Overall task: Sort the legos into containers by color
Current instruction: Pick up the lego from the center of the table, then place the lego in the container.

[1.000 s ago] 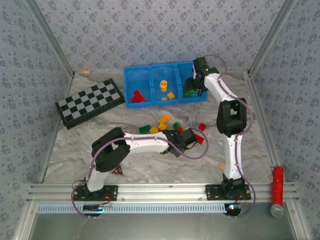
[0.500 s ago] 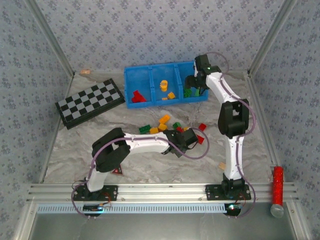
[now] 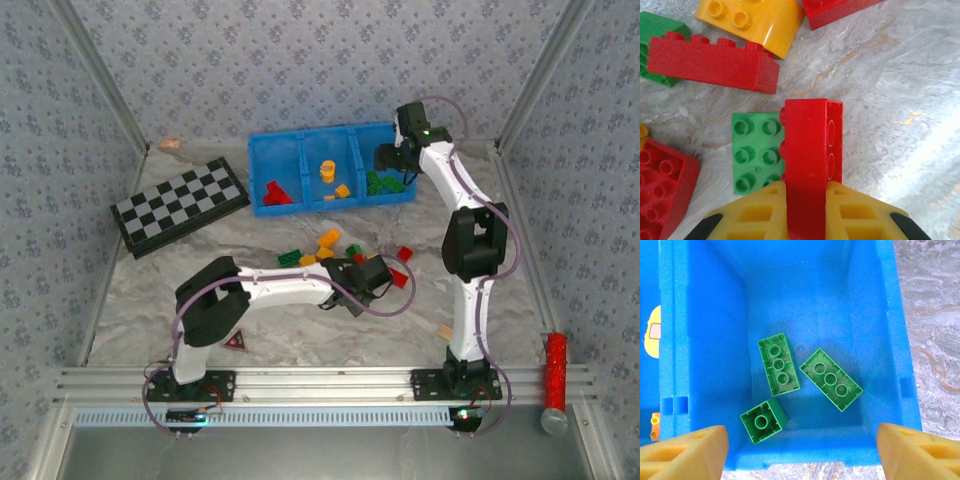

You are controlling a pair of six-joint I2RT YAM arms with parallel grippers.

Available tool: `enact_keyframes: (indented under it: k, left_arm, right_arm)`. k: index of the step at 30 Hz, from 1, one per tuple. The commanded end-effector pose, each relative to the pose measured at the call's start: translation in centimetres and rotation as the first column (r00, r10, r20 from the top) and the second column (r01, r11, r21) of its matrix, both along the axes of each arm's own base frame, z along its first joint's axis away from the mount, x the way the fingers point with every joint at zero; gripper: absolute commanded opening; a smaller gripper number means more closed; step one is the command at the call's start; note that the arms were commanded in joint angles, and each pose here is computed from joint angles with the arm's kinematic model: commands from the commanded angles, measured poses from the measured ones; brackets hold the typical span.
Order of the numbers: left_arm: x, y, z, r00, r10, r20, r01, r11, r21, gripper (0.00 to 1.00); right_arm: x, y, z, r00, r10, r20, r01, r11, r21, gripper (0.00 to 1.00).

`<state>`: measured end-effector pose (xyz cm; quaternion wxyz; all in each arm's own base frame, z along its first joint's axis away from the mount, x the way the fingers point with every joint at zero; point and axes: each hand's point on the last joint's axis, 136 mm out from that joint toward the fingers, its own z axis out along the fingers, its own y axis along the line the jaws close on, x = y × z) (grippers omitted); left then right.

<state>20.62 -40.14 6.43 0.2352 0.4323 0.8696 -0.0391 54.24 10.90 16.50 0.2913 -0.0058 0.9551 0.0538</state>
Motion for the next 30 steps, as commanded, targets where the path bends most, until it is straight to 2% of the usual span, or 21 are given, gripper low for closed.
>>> enact_keyframes:
  k: [1, 7, 13, 17, 21, 25, 30]
  left_arm:
    - [0.0, 0.4, 4.2, 0.999, 0.029, -0.014, -0.030, 0.995, -0.095, 0.17]
    - [1.9, 2.2, 8.1, 0.994, 0.097, -0.049, -0.105, 0.973, -0.204, 0.17]
    - [7.3, 7.1, 12.4, 0.961, 0.263, -0.082, -0.276, 0.902, -0.333, 0.17]
    - [12.3, 11.3, 14.8, 0.911, 0.397, -0.108, -0.405, 0.818, -0.408, 0.17]
    - [16.6, 14.6, 15.9, 0.865, 0.492, -0.100, -0.484, 0.762, -0.431, 0.17]
    - [20.7, 17.5, 15.2, 0.795, 0.594, -0.124, -0.585, 0.694, -0.421, 0.17]
    - [24.7, 19.4, 13.5, 0.741, 0.656, -0.143, -0.652, 0.653, -0.384, 0.17]
  right_arm:
    - [-1.3, -0.5, 2.1, 1.000, -0.001, 0.009, 0.001, 1.000, 0.016, 0.80]
    - [-2.8, -0.2, 2.0, 0.999, 0.034, -0.007, -0.034, 0.999, 0.030, 0.82]
    - [-6.7, 0.7, 0.8, 0.997, 0.070, -0.044, -0.068, 0.996, 0.058, 0.82]
    - [-10.7, 0.8, 0.0, 0.996, 0.035, -0.079, -0.029, 0.997, 0.077, 0.81]
    - [-15.7, 1.1, -1.7, 0.985, -0.039, -0.170, 0.057, 0.993, 0.102, 0.80]
    - [-21.4, 2.7, -4.1, 0.964, -0.077, -0.256, 0.128, 0.974, 0.189, 0.79]
    - [-26.8, 4.1, -5.5, 0.951, -0.097, -0.292, 0.147, 0.977, 0.156, 0.80]
